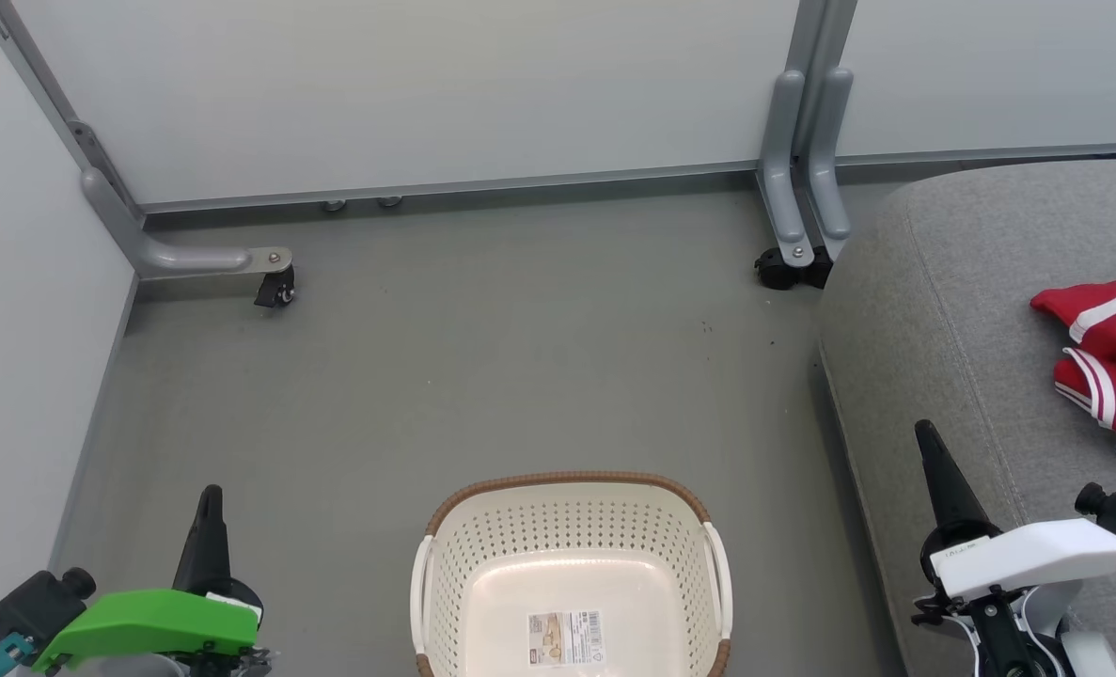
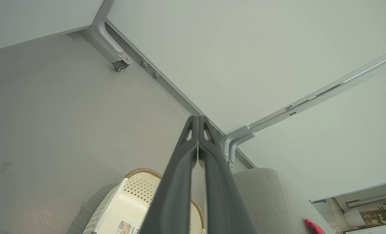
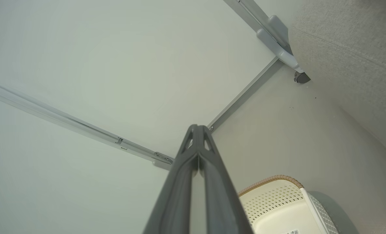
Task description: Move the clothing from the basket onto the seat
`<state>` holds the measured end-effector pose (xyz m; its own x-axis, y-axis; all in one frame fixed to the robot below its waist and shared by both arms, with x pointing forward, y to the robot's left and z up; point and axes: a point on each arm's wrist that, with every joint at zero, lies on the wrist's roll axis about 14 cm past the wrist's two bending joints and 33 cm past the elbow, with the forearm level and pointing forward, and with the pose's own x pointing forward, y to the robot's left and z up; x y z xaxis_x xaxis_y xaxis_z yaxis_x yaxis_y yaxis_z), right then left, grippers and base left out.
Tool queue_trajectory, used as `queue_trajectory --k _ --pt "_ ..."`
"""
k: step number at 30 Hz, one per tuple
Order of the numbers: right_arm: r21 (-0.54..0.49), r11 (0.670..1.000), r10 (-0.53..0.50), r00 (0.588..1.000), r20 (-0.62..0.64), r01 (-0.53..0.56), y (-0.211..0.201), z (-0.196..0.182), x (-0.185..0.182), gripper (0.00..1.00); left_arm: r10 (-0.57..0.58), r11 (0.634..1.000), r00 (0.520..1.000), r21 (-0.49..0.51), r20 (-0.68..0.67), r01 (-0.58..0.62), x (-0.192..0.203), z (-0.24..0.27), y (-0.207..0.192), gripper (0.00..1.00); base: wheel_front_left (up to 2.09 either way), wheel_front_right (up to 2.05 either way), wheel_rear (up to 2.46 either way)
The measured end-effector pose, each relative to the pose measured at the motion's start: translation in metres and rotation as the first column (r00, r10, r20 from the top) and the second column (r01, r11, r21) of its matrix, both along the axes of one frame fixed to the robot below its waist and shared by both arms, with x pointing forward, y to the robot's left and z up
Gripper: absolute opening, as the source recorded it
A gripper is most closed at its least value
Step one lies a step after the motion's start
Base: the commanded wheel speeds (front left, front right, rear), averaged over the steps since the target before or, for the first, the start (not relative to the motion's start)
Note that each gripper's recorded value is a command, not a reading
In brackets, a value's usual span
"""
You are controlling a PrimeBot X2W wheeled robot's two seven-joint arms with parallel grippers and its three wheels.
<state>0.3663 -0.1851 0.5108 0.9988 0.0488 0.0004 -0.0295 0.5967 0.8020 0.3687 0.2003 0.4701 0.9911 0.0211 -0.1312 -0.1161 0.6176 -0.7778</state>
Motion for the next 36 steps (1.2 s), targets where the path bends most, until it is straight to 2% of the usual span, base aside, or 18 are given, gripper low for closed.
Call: queue_trajectory --k 18,36 --pt "0.193 0.981 -0.013 1.0 -0.014 0.015 -0.004 -0.002 0.007 0.0 0.021 0.979 1.0 -0.205 0.019 -0.016 0.006 0.008 -0.001 0.0 0.0 0.0 0.0" --pt "0.36 0.932 -0.024 0.999 -0.028 0.033 -0.009 -0.005 0.012 0.0 0.036 0.925 0.998 -0.379 0.046 -0.015 0.011 0.017 -0.001 0.0 0.0 0.0 0.0"
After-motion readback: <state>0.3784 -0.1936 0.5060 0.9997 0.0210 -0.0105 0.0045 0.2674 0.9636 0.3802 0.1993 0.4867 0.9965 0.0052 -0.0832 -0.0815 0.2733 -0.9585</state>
